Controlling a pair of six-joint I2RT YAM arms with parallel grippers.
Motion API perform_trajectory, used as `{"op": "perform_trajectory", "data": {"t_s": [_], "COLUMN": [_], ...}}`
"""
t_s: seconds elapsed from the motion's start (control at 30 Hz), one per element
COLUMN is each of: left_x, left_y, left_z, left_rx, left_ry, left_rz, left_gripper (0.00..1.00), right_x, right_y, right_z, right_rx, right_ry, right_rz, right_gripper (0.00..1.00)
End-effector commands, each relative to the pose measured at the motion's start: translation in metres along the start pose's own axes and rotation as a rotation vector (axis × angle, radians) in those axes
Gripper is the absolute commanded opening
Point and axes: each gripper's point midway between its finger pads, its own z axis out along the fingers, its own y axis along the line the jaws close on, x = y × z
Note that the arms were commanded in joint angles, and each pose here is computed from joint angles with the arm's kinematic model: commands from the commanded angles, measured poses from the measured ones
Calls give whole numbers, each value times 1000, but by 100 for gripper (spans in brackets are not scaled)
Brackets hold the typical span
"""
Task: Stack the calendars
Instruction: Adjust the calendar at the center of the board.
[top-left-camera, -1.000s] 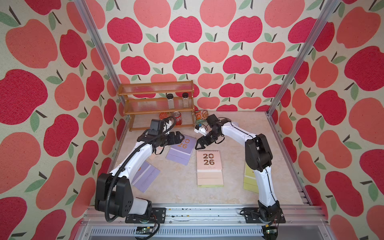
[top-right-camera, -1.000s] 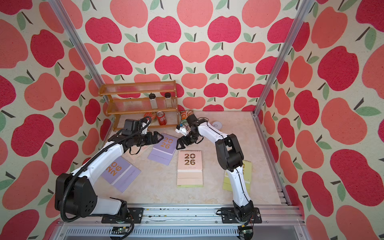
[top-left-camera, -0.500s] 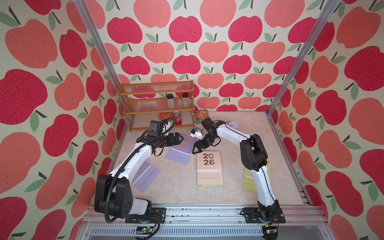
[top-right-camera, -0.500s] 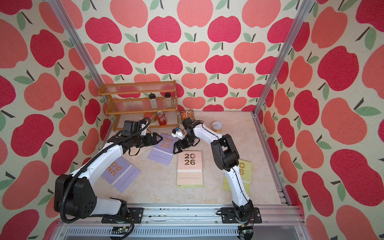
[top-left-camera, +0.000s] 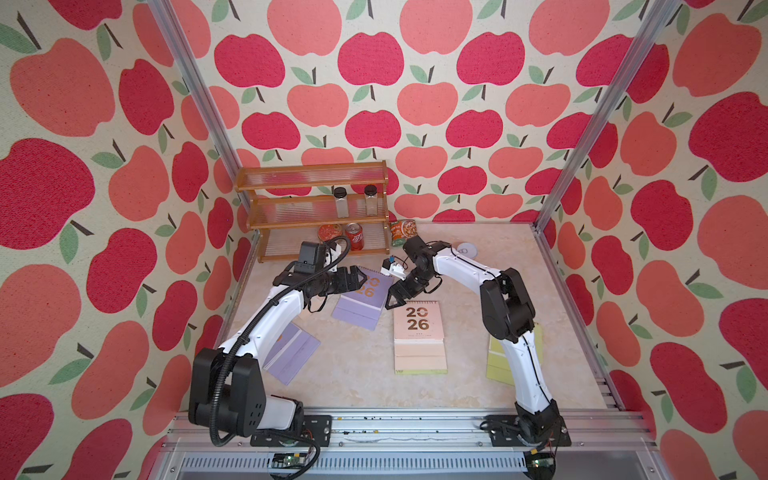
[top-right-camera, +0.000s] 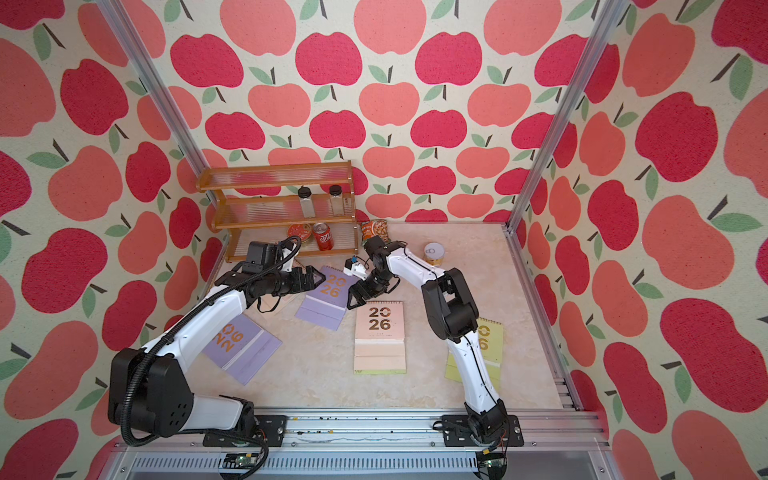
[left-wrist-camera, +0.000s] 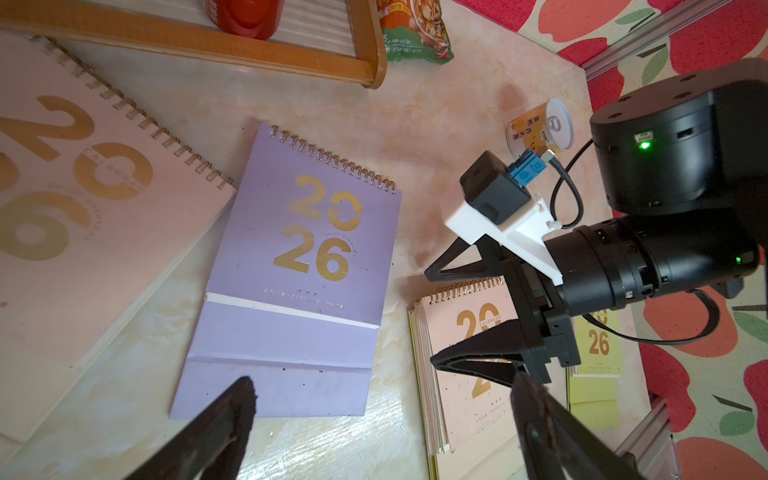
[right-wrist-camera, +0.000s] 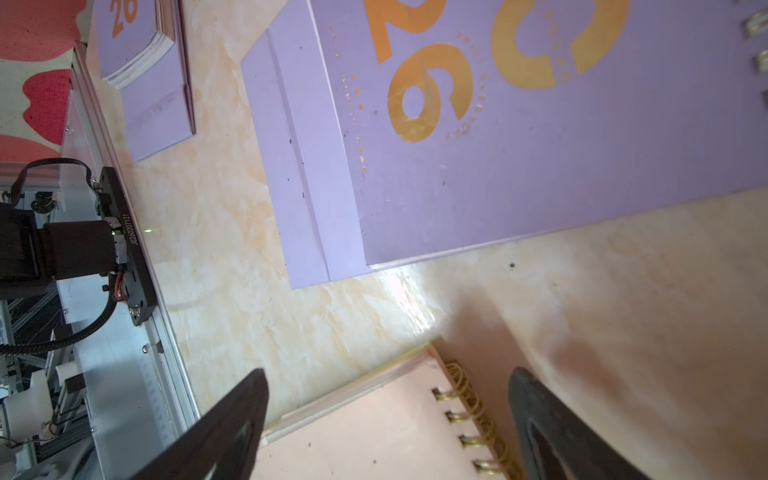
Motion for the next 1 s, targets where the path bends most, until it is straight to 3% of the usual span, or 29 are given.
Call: {"op": "perform_trajectory", "data": {"t_s": [0.0, 0.73, 0.97], "left_x": [3, 4, 4], "left_y": [1, -1, -2], "left_z": [-3, -8, -8], "left_rx": [8, 14, 15], "left_ry": [1, -9, -12], "left_rz": [9, 11, 16], "left_gripper": [93, 94, 94], "right_x": [1, 5, 4], "right_y": [10, 22, 14], "right_z": [2, -12, -16], "right_rx": [-31, -3, 65], "right_ry": [14, -3, -10], "right_rz": [-14, -25, -26], "right_gripper": [92, 92, 92]}}
